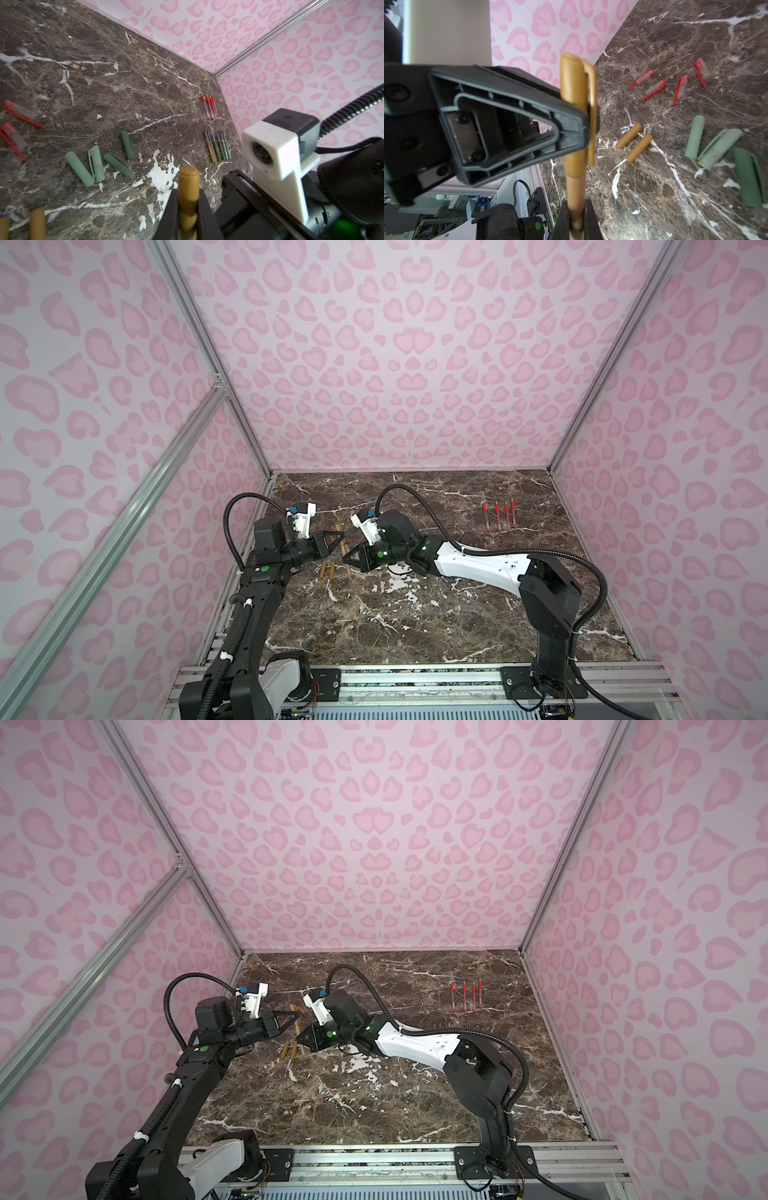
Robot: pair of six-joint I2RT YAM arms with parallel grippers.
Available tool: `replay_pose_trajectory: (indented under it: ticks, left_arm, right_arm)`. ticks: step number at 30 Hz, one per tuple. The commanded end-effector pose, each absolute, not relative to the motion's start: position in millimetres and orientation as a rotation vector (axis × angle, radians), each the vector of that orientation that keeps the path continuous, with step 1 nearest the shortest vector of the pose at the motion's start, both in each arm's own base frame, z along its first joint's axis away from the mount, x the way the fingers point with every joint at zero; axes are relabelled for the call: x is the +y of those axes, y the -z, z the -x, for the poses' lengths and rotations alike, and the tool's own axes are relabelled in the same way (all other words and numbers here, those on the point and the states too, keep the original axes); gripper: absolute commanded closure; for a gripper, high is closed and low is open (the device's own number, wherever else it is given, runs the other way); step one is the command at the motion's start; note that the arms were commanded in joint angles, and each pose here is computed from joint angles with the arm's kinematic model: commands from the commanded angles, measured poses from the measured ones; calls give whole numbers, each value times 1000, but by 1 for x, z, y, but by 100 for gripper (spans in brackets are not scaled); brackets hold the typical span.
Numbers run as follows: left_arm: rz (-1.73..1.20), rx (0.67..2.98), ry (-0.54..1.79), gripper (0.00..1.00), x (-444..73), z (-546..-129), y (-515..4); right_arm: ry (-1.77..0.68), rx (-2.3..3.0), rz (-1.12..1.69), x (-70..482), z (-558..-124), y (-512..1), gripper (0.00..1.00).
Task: Open the pen caps
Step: 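Pull the pen body out of the cap held by the left gripper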
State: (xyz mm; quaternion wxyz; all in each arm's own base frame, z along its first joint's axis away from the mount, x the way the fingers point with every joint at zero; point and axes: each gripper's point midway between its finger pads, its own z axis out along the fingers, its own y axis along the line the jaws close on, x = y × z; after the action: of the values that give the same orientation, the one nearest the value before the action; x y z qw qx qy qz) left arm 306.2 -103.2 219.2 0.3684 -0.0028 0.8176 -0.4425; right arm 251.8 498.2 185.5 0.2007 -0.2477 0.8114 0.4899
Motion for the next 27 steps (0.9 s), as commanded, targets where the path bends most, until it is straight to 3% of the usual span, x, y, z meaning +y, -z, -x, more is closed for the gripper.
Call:
replay_pose_trajectory:
  ticks: [1,4,8,22,27]
  left_arm:
    - [-17,2056,1178,96,-107,-307,-235]
    - [-27,2048,1175,96,-107,-307,-233]
    - [-21,2060,1161,96,-106,-307,-237]
    - [77,2057,971,96,-71,-325,-255]
    - [97,2057,908,96,-60,-329,-258]
  right_arm:
    - [-1383,2289,690,501,-250,-182,78]
    - [-1372,2275,705,505,-255,-183,79]
    - [-1362,2291,707,506,-257,-184,100]
    - [-1236,2470,768,452,-206,-109,100]
    - [-1218,2469,734,433,-202,-104,100]
